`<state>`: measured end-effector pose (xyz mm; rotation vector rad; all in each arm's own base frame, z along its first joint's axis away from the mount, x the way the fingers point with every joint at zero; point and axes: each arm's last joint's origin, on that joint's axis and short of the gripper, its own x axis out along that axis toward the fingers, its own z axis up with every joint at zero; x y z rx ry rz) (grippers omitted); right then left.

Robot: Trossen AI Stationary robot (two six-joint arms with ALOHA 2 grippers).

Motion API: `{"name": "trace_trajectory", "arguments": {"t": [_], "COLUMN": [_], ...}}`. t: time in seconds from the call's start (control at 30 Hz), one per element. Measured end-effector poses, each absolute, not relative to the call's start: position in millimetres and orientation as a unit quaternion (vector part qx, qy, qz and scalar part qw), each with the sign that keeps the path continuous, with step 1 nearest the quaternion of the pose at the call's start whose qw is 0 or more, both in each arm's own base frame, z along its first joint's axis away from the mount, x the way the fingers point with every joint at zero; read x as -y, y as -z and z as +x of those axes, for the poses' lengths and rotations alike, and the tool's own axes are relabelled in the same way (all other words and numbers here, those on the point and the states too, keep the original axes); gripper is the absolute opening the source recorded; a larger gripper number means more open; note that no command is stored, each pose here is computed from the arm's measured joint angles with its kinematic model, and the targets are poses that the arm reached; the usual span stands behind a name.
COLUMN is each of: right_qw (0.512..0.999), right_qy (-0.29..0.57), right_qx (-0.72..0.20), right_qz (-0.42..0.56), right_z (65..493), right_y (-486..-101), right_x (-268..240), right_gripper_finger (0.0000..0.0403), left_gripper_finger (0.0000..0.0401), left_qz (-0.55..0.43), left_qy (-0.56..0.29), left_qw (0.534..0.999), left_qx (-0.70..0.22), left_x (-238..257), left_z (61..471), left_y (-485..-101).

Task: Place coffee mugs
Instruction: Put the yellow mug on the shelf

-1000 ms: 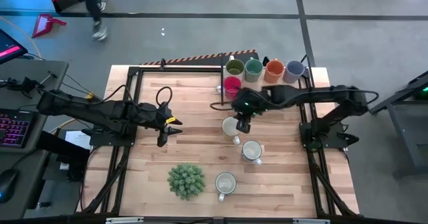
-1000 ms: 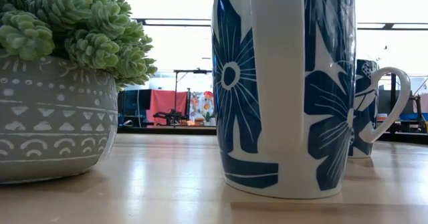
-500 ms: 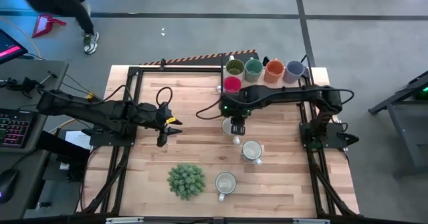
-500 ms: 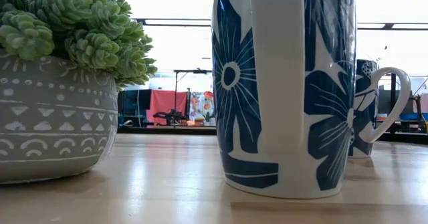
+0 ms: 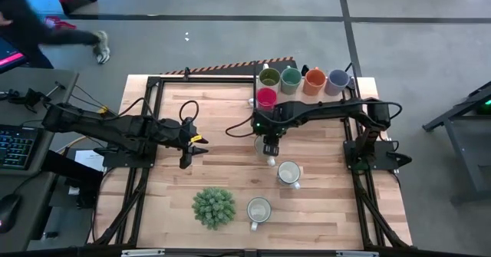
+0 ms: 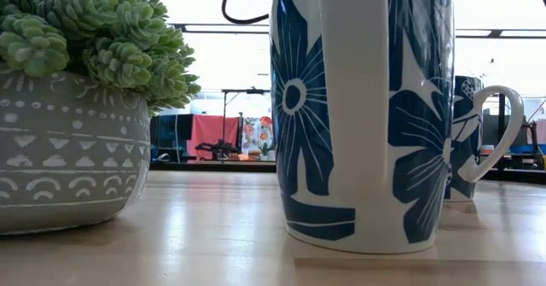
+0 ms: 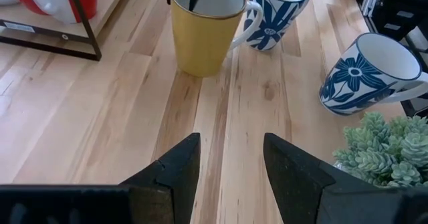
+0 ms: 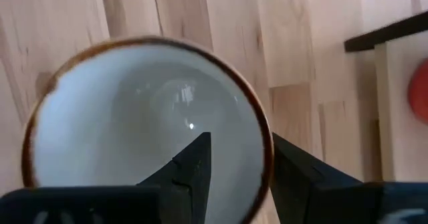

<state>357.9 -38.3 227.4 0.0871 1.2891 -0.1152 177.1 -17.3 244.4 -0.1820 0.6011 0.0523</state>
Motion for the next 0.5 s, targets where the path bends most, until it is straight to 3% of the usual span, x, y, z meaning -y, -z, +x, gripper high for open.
{"name": "trace_trajectory", "arguments": {"t": [0.5], "right_qw": [0.804], "right_qy": [0.076], "right_qx": [-0.585], "right_qz": [0.073], "right_z": [354], "right_y": [-200], "right_x": [40], "right_gripper_finger": [0.0114], "left_gripper_finger": [0.0152], "left_qz": [-0.102], "left_qy": [-0.03], "left_qw": [0.95], "left_qx": [-0.295], "left_x": [17], "left_z": [177], "left_y": [-244]}}
